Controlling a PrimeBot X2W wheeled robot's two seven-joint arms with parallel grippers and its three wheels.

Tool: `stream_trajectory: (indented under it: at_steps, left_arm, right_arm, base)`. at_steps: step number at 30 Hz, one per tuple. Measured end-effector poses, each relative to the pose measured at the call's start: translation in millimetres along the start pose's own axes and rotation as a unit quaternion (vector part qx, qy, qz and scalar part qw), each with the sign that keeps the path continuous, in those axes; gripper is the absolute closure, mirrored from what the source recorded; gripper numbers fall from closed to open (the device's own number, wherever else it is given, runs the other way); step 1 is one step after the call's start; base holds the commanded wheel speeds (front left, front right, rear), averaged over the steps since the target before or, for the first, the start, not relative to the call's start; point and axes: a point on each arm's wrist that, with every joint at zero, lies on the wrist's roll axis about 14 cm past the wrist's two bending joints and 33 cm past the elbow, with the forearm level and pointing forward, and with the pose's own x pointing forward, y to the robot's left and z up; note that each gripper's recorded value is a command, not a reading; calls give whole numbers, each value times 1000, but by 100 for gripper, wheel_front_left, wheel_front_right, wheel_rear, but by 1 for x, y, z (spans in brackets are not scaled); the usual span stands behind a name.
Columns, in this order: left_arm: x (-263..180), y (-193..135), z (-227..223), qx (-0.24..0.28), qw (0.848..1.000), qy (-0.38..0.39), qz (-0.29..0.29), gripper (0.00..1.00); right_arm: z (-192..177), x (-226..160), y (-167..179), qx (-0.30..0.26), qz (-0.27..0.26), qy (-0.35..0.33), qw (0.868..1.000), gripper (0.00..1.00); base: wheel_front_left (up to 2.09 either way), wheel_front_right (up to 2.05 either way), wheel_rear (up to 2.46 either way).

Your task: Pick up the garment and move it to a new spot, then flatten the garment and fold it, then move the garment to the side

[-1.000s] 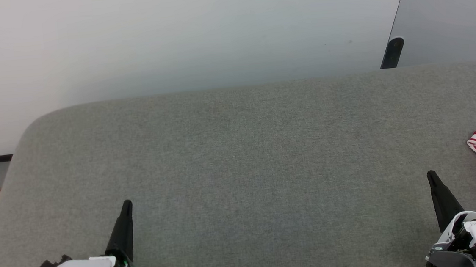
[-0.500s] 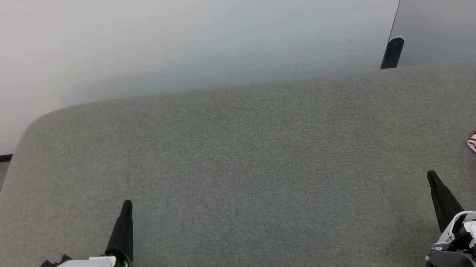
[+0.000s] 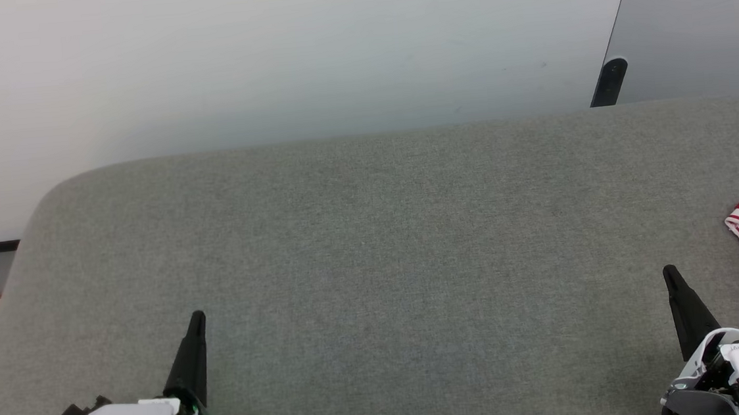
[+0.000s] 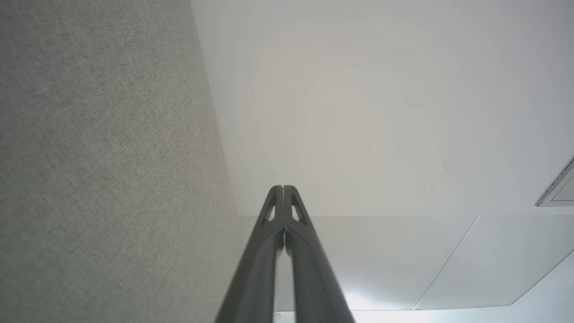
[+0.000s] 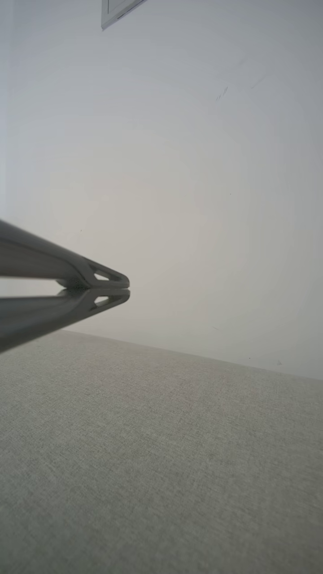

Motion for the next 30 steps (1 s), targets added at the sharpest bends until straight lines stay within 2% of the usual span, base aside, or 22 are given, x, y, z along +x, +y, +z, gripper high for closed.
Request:
stream_trajectory:
  at_steps: [30]
  left_arm:
    - [0,0,0,0,1000,0,0,100]
  right_arm:
    - [0,0,0,0,0,0,1000,100]
  base:
    - [0,0,0]
